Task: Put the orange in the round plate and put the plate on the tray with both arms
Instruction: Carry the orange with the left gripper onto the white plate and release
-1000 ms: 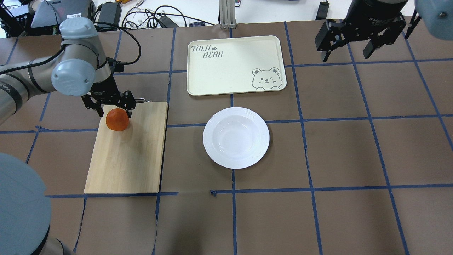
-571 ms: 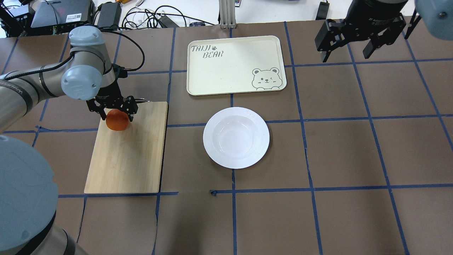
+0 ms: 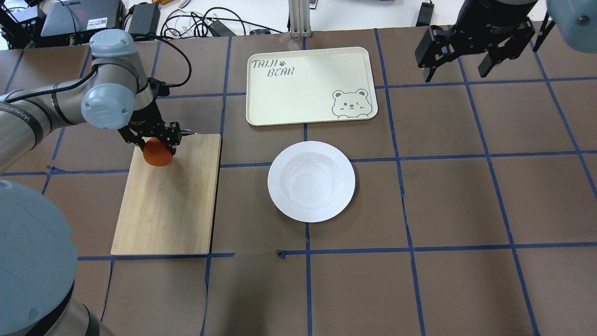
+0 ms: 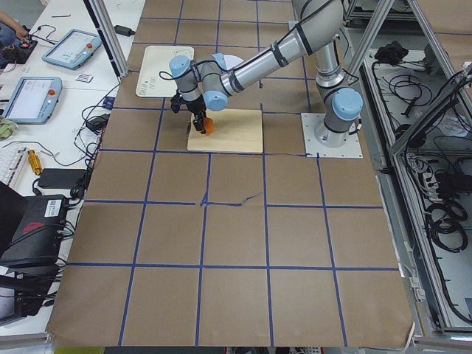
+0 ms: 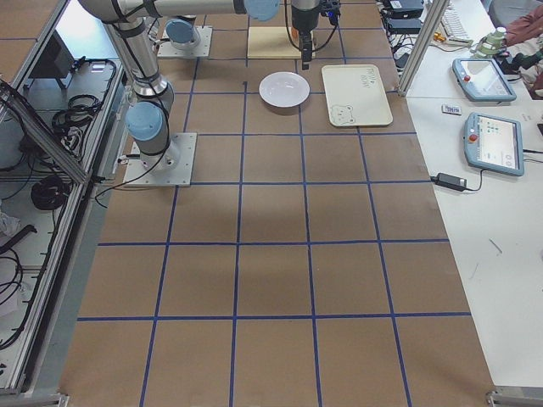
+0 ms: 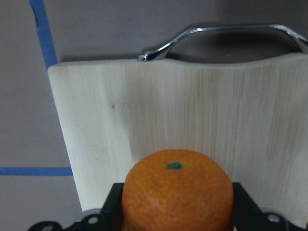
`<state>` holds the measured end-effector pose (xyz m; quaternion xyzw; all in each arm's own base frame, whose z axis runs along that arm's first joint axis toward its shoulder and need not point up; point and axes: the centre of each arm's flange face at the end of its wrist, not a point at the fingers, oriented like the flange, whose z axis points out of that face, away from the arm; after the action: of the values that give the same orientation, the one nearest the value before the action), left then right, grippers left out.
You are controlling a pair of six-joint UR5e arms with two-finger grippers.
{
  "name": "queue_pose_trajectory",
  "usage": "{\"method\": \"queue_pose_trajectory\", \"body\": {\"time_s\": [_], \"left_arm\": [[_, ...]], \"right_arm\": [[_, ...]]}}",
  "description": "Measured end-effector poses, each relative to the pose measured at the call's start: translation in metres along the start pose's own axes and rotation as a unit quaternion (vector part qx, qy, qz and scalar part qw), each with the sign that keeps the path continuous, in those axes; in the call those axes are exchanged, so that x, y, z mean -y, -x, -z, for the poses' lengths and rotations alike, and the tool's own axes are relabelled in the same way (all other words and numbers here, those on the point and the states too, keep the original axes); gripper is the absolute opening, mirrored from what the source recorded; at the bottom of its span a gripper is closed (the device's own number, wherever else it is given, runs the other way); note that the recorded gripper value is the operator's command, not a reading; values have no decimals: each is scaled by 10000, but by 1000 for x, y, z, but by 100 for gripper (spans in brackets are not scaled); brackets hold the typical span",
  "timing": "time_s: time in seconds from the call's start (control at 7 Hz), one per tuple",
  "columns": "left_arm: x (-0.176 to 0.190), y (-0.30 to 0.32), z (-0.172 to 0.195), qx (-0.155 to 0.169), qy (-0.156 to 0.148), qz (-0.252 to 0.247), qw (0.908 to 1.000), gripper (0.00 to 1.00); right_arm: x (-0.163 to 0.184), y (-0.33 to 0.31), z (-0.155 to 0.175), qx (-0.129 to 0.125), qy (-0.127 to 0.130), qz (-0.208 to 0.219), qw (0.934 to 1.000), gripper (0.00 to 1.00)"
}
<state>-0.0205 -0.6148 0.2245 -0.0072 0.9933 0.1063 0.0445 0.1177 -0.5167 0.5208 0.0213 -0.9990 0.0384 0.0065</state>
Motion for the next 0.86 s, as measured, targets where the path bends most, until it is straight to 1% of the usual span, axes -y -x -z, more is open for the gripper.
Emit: {"method": "queue_pose_trajectory", "body": {"time_s": [0.14,0.29,0.43,0.57,0.71,0.86], "left_arm": [[0,-23,16,-276,-63,327,9991,0],[-3,-66,29,-513,-88,577,9970,0],[-11,-119,34,-745,-44,821,9938,0],[-24,-177,34,-1026,82,1078,9888,0],[-44,-231,33,-1233,232,1167,9852,0],[-68,-281,32,-1315,362,1170,9837,0]], "right_arm": [[0,0,0,0,0,0,10000,100],[0,0,0,0,0,0,10000,100],[0,0,0,0,0,0,10000,100],[0,0,0,0,0,0,10000,100],[0,0,0,0,0,0,10000,100],[0,0,0,0,0,0,10000,100]]}}
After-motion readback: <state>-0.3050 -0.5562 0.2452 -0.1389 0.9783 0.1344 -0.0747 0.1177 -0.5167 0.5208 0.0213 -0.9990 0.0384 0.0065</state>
